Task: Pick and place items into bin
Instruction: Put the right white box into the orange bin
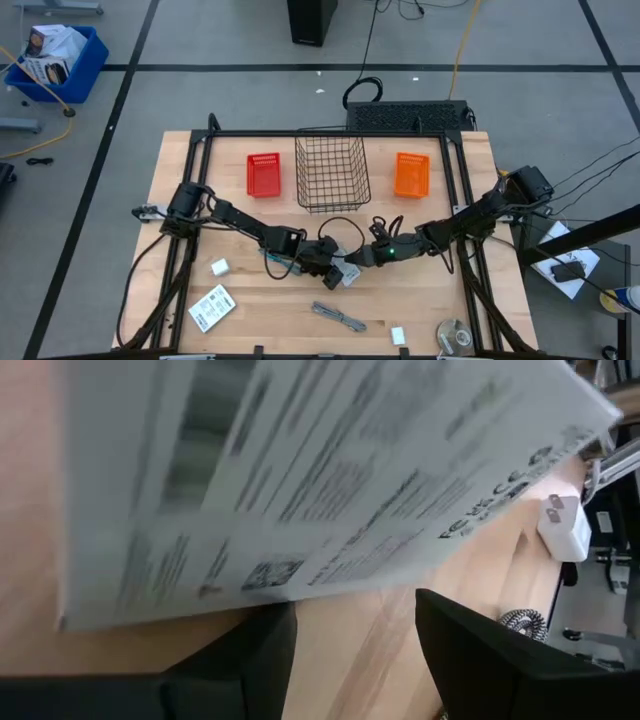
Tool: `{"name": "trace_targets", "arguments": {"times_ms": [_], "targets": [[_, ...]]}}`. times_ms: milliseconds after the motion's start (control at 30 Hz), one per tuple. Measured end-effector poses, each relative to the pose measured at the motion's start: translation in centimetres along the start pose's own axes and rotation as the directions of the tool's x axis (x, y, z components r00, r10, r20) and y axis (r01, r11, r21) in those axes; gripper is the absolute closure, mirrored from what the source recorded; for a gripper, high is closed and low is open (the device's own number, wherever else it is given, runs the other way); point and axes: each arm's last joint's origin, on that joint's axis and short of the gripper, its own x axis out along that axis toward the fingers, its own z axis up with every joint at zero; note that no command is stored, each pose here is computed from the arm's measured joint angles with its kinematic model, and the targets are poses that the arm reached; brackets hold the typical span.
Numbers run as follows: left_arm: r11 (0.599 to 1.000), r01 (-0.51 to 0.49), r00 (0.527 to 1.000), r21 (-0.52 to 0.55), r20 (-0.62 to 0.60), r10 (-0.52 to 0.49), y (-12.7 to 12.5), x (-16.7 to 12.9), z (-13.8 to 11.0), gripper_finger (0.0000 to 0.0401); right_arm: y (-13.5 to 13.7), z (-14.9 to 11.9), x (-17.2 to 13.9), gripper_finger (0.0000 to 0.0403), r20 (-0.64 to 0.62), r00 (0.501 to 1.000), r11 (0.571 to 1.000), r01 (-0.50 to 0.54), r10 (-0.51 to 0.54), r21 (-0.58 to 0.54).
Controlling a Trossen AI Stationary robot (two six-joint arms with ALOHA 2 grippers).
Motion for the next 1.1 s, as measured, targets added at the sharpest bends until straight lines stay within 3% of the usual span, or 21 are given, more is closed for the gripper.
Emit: {"name": "trace_targets", "arguments": {"times_ms": [333,1100], "targets": [[1.0,0.006,0.993,0.013,0.117,-0.007,-0.19,0.08,0.67,0.0187,0.47,-0.65,-0.15,0.015,-0.02,0.999,0.998,-0.044,0.045,0.033],[0.994,-0.02,0.99,0.108,0.138,0.005,-0.24,-0.05,0.79,0.0187,0.66,-0.98,-0.23,0.0149,-0.046,0.997,0.995,-0.066,0.07,0.08]]}}
